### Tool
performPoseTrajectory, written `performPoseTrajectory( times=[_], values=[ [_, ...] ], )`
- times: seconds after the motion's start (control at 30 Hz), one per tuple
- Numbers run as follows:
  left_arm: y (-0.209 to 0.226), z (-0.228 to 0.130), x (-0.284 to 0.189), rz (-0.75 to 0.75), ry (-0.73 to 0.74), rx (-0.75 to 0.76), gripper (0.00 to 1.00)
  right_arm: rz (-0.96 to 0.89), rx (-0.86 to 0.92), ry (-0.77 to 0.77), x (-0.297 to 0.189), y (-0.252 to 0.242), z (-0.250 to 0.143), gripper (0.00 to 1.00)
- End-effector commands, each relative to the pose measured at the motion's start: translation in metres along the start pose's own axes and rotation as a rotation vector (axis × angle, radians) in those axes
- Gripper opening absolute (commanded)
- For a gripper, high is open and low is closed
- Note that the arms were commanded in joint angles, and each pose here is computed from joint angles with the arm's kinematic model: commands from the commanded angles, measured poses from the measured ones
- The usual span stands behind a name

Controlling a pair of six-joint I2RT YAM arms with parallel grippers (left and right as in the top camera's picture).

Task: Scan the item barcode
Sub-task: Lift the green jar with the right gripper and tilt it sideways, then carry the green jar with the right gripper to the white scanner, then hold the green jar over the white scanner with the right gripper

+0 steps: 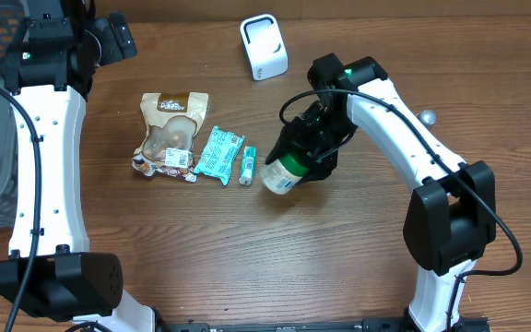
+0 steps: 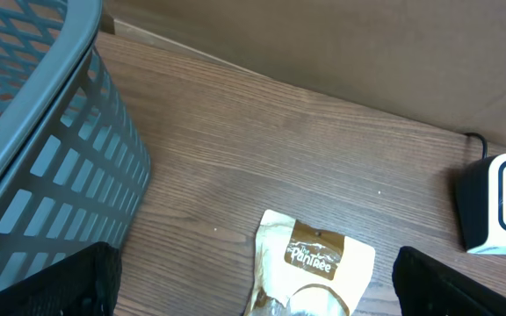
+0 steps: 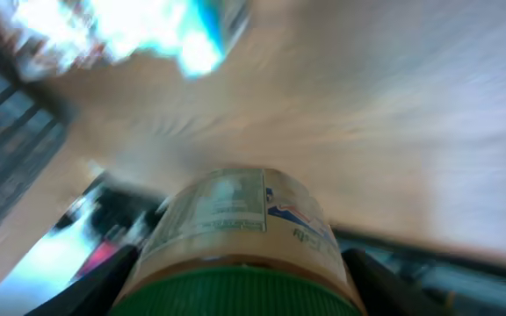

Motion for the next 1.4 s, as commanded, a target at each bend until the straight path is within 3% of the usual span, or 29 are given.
performPoseTrajectory(
  times=[0.0,0.17,0.37,0.6,0.87,1.37],
  values=[
    [0.003,0.003,0.0,0.014,-0.008,-0.017,1.0,-0.238,-0.049,-0.308,-0.019,-0.026,0.042,0.66],
    [0.003,0.003,0.0,0.015,-0.008,-0.017,1.0,-0.348,-0.1,-0.616,-0.047,-0.028,0.093,0.54],
    [0.003,0.003,0.0,0.015,-0.008,-0.017,1.0,-0.256,-0.423,-0.754,-0.087,0.024,0.111,0.45],
    [0.003,0.003,0.0,0.015,-0.008,-0.017,0.99,-0.057,-0.563,-1.021,-0.146,0.099,0.117,0.32],
    [0.003,0.003,0.0,0.015,-0.008,-0.017,0.99,0.098,-0.654,-1.203,-0.144,0.15,0.165,0.32],
    [0.003,0.003,0.0,0.015,-0.008,-0.017,0.99,0.21,-0.847,-1.473,-0.123,0.188,0.236,0.31]
  ],
)
Point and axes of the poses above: each gripper's point midway between its finger pads, its own x axis out along the fingers, its own y axis along the line the jaws close on, z = x × y, the point moved 2 cm from there along -x, back along the fingers, and after that the axes turned 2 degrees about x, right-handed, at the moved point
